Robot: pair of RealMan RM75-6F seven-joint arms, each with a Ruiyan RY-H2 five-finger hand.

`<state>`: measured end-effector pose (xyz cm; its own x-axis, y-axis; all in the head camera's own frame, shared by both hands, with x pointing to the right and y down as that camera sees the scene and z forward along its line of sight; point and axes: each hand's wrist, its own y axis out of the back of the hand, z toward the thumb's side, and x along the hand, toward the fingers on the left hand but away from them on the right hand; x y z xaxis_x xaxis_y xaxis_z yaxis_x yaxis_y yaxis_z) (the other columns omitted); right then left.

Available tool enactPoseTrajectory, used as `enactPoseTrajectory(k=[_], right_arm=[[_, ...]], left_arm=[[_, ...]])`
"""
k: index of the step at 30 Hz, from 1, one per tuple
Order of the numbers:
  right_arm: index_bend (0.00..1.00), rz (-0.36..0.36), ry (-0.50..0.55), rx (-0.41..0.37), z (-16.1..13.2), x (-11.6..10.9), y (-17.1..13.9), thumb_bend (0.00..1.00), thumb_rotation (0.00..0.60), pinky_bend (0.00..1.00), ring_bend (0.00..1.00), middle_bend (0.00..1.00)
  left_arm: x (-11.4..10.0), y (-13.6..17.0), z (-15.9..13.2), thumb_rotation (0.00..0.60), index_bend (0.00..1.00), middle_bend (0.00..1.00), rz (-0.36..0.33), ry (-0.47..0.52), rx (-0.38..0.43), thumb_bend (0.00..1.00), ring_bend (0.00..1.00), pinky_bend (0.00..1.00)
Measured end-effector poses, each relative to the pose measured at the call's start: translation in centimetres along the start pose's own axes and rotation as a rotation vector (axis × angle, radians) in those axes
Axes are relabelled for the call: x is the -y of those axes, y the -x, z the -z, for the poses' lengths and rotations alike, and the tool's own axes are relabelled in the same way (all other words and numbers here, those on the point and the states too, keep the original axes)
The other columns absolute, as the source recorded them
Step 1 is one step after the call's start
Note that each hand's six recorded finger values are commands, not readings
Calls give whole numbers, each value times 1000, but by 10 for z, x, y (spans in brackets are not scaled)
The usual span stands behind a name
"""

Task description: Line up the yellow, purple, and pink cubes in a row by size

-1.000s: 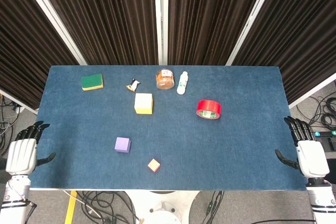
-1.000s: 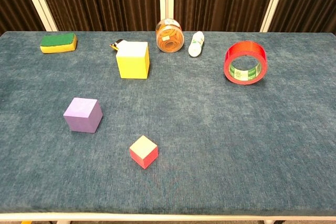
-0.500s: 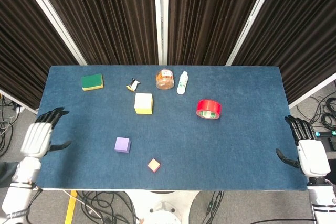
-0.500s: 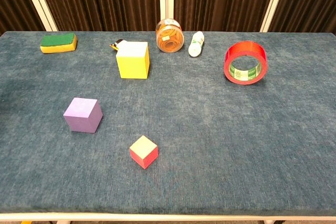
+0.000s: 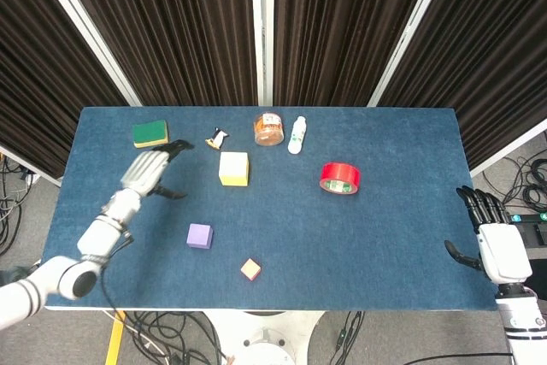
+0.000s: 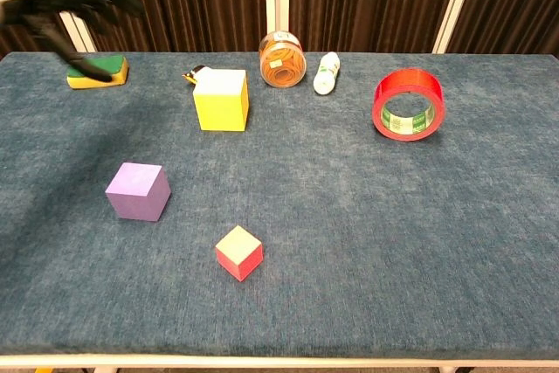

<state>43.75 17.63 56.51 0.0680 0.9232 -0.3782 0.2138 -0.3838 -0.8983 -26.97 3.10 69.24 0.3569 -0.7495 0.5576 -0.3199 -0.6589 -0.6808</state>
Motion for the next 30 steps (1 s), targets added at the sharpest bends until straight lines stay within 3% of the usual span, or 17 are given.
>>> enactPoseTrajectory(k=[6,12,20,30], right_arm=[[0,-4,-9,8,2,-2,0,162,600,0,0,52],[0,-3,-13,17,4,-4,0,162,600,0,0,52],[0,-3,-7,32,9,-5,-2,162,600,0,0,52],[0,-8,-6,41,12,-5,-1,162,600,0,0,52]], left_arm=[[23,-49,-12,600,148,154,64,40,-46,37,136,241],[39,-78,-29,600,145,146,94,44,-65,37,130,241],[56,-93,-46,600,145,139,144,27,-63,37,129,241],[77,-108,-41,600,185,178,197,-43,-104,36,131,241]])
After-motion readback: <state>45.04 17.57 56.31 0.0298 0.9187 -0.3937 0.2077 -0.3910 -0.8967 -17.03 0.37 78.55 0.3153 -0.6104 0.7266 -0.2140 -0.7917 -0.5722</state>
